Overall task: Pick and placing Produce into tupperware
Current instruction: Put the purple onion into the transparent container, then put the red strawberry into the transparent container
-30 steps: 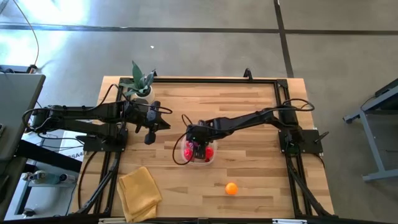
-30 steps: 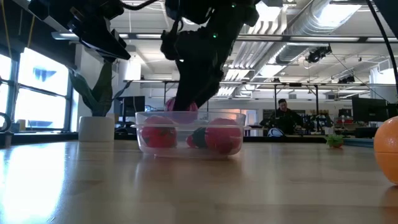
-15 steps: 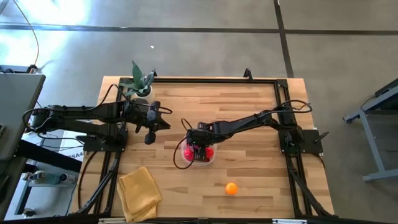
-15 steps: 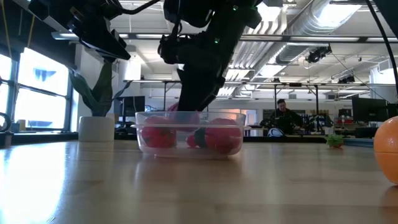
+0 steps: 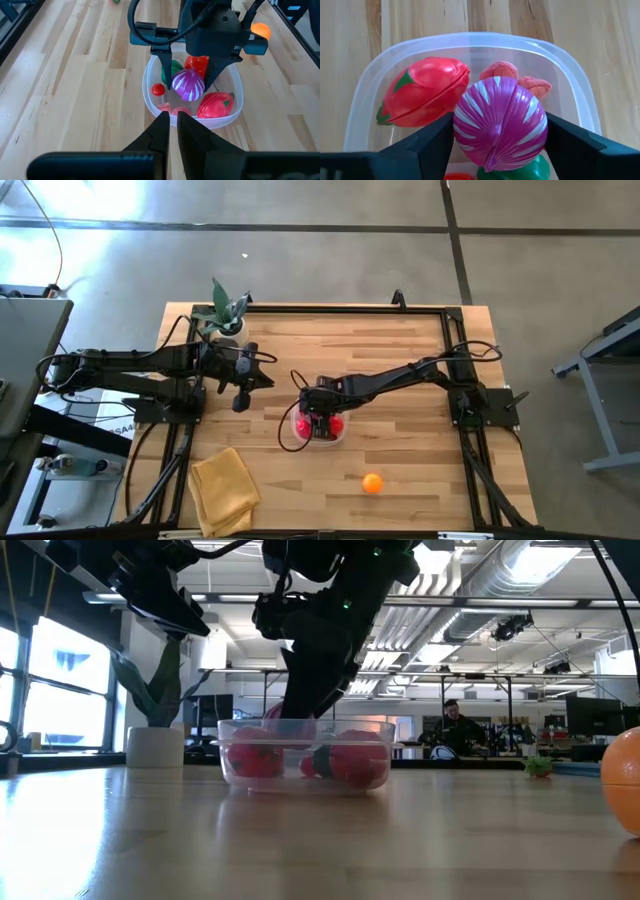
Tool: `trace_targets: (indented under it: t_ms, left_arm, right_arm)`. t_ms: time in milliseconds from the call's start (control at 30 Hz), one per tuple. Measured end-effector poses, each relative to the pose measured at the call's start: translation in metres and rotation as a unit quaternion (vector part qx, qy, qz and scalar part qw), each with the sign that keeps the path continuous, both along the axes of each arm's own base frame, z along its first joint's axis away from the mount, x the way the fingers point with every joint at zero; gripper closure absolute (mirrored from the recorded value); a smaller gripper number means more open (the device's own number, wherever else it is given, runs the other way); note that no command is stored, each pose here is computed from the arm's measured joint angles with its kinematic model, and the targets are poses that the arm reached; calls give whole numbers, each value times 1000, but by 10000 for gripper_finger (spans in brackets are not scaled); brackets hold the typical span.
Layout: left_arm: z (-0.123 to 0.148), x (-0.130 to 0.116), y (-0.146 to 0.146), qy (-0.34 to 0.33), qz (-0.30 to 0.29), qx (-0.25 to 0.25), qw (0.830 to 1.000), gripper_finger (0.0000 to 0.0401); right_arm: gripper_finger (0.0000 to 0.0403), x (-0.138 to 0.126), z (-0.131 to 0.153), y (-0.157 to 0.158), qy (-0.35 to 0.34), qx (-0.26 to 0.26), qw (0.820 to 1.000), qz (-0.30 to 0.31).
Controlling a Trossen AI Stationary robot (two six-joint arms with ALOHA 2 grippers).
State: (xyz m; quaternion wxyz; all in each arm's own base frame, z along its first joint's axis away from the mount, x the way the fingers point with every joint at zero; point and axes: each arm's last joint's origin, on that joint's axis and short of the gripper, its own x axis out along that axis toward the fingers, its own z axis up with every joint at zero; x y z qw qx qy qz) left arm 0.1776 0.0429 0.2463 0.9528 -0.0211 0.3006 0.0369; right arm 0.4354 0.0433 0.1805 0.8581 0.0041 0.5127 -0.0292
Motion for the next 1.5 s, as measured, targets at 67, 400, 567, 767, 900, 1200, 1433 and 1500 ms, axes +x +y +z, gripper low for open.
trace_targets:
  t_ms: [67,400,567,767,900,1200,1433,1500]
  left_arm:
    - [0,0,0,0,0,0,1000,375]
    - [0,0,0,0,0,0,1000,375]
    - [0,0,0,0,0,0,1000,375]
    - [0,0,0,0,0,0,1000,375]
    - [0,0,0,0,0,0,1000,375]
    - [0,0,0,0,0,0,1000,375]
    - [0,0,0,0,0,0,1000,375]
    - [0,0,0,0,0,0,1000,375]
  right_arm:
    - [127,1,-1,0,-1,2,1000,1]
    - [125,2,-2,1,-4,6,1000,16]
    - [125,2,-2,1,-4,8,1000,17]
    - [125,2,-2,1,-4,9,1000,17]
    - [123,2,-1,0,-5,16,1000,17]
    - [59,3,-1,-6,-6,20,1000,1]
    - [37,1,2,-8,-4,24,1000,-13]
    - [37,-3,12,-9,-8,22,999,-27]
